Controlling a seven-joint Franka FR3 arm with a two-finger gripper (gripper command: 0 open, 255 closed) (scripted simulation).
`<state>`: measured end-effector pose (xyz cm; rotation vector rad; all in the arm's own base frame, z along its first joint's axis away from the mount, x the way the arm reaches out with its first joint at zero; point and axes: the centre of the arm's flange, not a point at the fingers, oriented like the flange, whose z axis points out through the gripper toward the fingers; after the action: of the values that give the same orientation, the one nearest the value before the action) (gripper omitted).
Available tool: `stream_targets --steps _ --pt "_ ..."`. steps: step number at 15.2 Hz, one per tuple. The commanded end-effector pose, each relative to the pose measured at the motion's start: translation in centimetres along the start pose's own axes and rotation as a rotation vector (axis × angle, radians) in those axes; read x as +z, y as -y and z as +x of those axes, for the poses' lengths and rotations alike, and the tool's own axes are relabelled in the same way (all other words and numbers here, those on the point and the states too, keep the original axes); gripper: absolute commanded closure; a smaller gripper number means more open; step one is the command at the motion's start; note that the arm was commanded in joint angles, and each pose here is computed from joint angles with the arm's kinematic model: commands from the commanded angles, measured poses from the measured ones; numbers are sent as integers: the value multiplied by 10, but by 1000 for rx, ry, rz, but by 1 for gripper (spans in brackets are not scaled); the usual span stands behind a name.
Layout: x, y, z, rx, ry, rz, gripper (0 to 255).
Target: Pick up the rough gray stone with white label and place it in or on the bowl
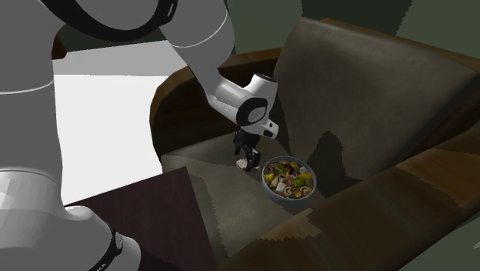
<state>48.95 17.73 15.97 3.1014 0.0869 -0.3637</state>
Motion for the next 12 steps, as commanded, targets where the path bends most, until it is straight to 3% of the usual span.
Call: stream_targets --steps 1,5,6,12 --pt "1 0 0 0 0 0 0" --pt "1 0 0 0 0 0 0" --pt "1 0 0 0 0 0 255" --pt "0 0 0 0 0 0 255"
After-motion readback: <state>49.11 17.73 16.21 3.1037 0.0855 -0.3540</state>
